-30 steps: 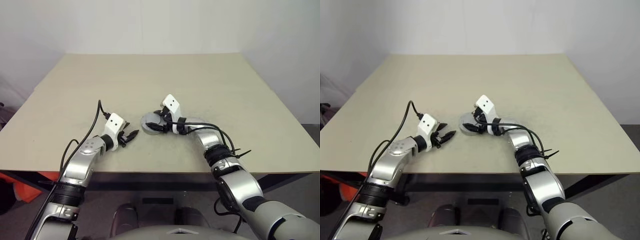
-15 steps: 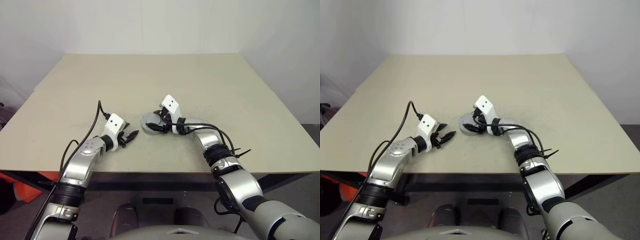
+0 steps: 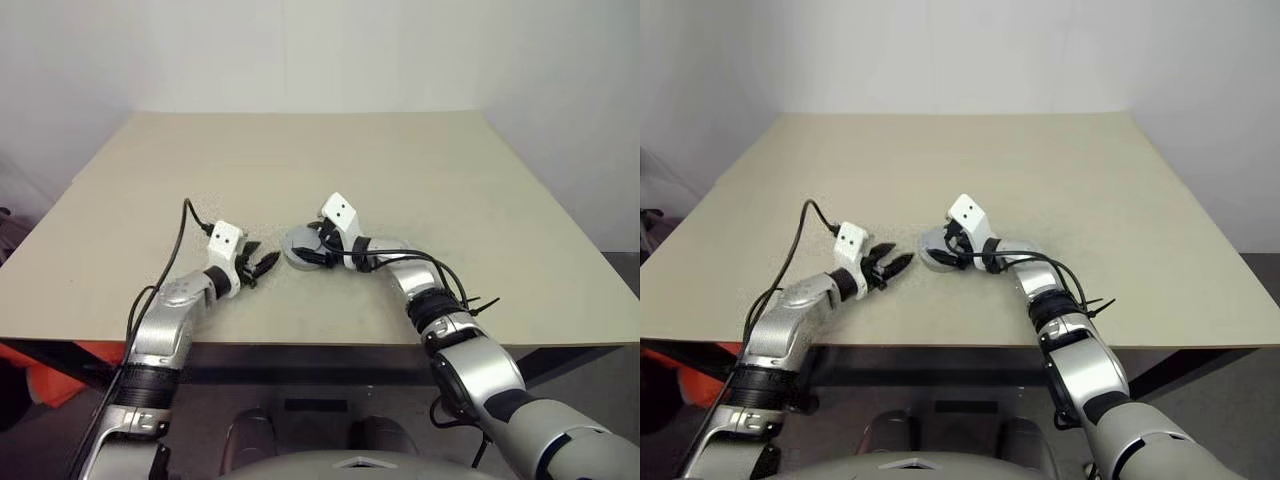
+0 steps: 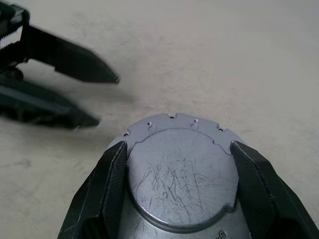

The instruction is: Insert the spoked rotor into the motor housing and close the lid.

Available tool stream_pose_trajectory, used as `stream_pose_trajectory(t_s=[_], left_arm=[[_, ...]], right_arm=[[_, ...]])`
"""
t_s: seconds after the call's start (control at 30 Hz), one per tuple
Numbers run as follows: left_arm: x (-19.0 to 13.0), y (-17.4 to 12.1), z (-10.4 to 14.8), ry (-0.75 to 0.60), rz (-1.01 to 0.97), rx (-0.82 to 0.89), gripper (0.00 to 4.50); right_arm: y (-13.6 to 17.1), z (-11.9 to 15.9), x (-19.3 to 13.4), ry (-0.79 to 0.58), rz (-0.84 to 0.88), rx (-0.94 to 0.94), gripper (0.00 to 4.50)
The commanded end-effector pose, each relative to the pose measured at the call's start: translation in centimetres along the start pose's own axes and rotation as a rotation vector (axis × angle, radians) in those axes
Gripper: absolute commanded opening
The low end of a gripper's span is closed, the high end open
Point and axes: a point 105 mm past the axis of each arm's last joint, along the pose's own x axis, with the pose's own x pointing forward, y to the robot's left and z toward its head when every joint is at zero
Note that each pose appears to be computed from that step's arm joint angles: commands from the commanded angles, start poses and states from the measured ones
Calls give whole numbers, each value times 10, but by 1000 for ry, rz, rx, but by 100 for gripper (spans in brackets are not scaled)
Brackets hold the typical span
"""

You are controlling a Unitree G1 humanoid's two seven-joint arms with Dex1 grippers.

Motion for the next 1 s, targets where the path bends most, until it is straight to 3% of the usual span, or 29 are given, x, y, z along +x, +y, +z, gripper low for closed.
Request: stream_pose_trajectory(t_s=[0.03, 0.2, 0.63, 0.87, 1.0], left_arm=[[1, 2, 41, -139, 7, -103, 187], [10, 7, 49, -150, 10, -254, 8], [32, -14, 15, 87, -90, -324, 3], [32, -2, -11, 197, 12, -325, 3], [30, -2, -13, 202, 14, -328, 3]], right_arm=[[0, -13, -4, 64, 3, -9, 316], [0, -12, -3, 61, 1, -10, 316], [-3, -8, -5, 47, -18, -15, 316], [-7, -4, -8, 32, -27, 1, 316], [-10, 0, -8, 24, -39, 23, 316]])
